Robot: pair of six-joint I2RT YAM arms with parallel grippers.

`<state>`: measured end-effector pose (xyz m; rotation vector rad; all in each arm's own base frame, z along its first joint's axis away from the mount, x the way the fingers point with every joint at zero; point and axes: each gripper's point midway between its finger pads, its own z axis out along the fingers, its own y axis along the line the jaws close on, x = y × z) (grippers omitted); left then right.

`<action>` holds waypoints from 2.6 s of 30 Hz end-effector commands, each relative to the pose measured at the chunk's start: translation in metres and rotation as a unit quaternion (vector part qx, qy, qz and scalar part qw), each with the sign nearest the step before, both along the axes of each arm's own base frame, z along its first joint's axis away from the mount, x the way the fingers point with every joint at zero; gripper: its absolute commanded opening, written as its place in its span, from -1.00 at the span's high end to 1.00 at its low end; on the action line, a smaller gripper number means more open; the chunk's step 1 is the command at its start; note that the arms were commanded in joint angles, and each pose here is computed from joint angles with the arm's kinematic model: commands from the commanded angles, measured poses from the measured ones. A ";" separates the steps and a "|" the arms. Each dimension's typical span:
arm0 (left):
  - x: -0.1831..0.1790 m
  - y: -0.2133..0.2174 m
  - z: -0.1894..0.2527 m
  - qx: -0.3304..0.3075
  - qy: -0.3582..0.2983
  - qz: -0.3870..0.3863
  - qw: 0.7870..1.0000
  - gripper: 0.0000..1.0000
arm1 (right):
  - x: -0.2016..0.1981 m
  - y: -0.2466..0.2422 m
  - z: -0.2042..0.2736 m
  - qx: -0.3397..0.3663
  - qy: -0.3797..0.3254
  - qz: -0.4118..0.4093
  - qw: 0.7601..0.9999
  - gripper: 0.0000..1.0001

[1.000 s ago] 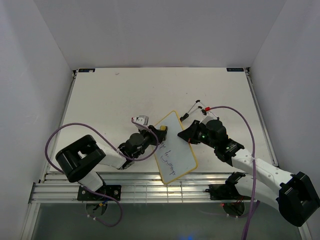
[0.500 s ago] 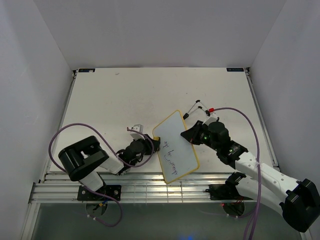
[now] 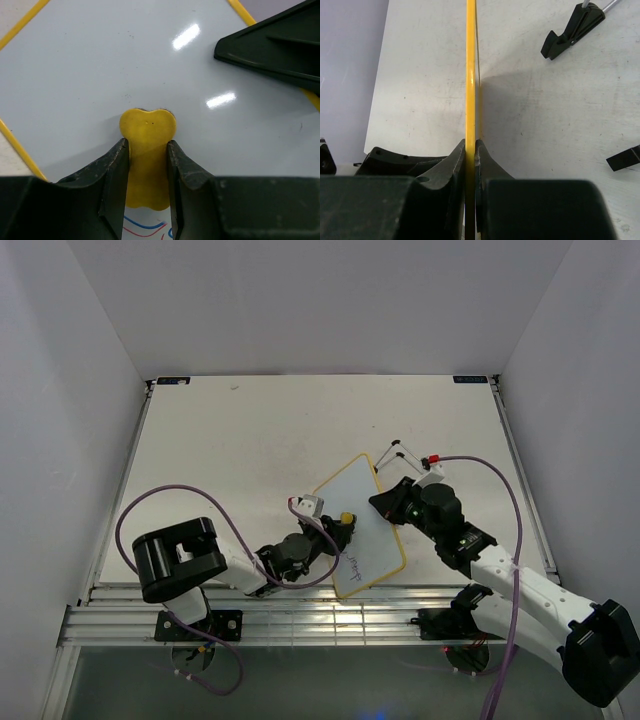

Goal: Erase the whiteboard

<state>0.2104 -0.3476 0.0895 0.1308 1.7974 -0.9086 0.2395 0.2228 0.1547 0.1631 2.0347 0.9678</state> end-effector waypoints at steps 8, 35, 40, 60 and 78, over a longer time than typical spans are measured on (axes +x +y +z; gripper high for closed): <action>-0.029 -0.020 -0.036 0.043 0.055 -0.077 0.995 0.80 | -0.030 0.034 0.039 0.089 -0.026 0.093 0.991 0.85; -0.065 -0.024 -0.015 0.083 -0.065 -0.150 0.983 0.81 | -0.012 0.018 0.019 0.080 -0.008 0.017 0.997 0.85; -0.080 -0.029 -0.016 0.089 -0.072 -0.173 0.978 0.81 | -0.014 0.019 0.025 0.084 -0.013 0.023 0.996 0.85; -0.021 0.065 -0.081 0.118 0.083 0.024 0.989 0.81 | -0.011 0.003 0.021 0.095 -0.020 -0.021 0.995 0.85; -0.117 -0.049 -0.022 0.062 -0.032 -0.173 0.982 0.83 | -0.003 -0.008 0.021 0.104 -0.012 -0.066 0.992 0.85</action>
